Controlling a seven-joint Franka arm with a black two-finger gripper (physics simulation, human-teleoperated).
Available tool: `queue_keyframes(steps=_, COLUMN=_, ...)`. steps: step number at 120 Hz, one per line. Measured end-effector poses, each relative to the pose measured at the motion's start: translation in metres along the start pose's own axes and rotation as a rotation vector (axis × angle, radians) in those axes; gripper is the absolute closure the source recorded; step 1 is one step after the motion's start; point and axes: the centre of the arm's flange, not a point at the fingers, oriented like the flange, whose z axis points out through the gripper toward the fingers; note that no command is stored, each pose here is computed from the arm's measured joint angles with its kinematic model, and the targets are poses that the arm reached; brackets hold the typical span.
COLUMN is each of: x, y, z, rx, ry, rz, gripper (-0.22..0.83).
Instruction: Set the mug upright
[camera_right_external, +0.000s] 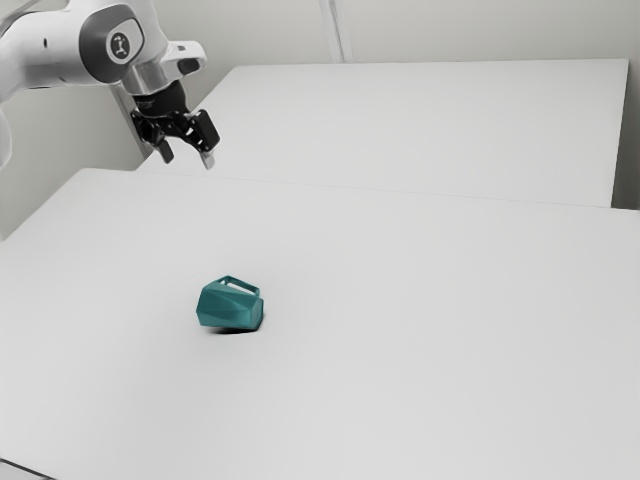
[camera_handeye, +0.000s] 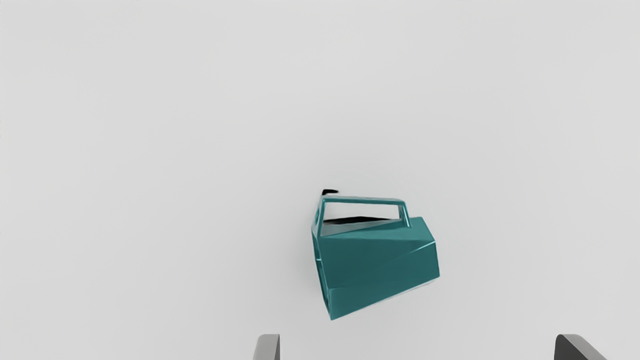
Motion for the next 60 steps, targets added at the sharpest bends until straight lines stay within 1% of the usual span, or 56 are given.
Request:
queue_keyframes(steps=27, x=0.001, y=0.000, z=0.000, rx=0.002, ry=0.006, rz=0.018, gripper=0.00)
queue_keyframes(steps=45, x=-0.001, y=0.000, z=0.007, rx=-0.007, ry=-0.009, rz=0.018, gripper=0.00)
queue_keyframes(steps=53, x=-0.004, y=-0.007, z=0.011, rx=-0.042, ry=-0.010, rz=0.000, gripper=0.00)
queue_keyframes(steps=60, x=-0.009, y=-0.022, z=0.021, rx=-0.109, ry=-0.019, rz=-0.029, gripper=0.00)
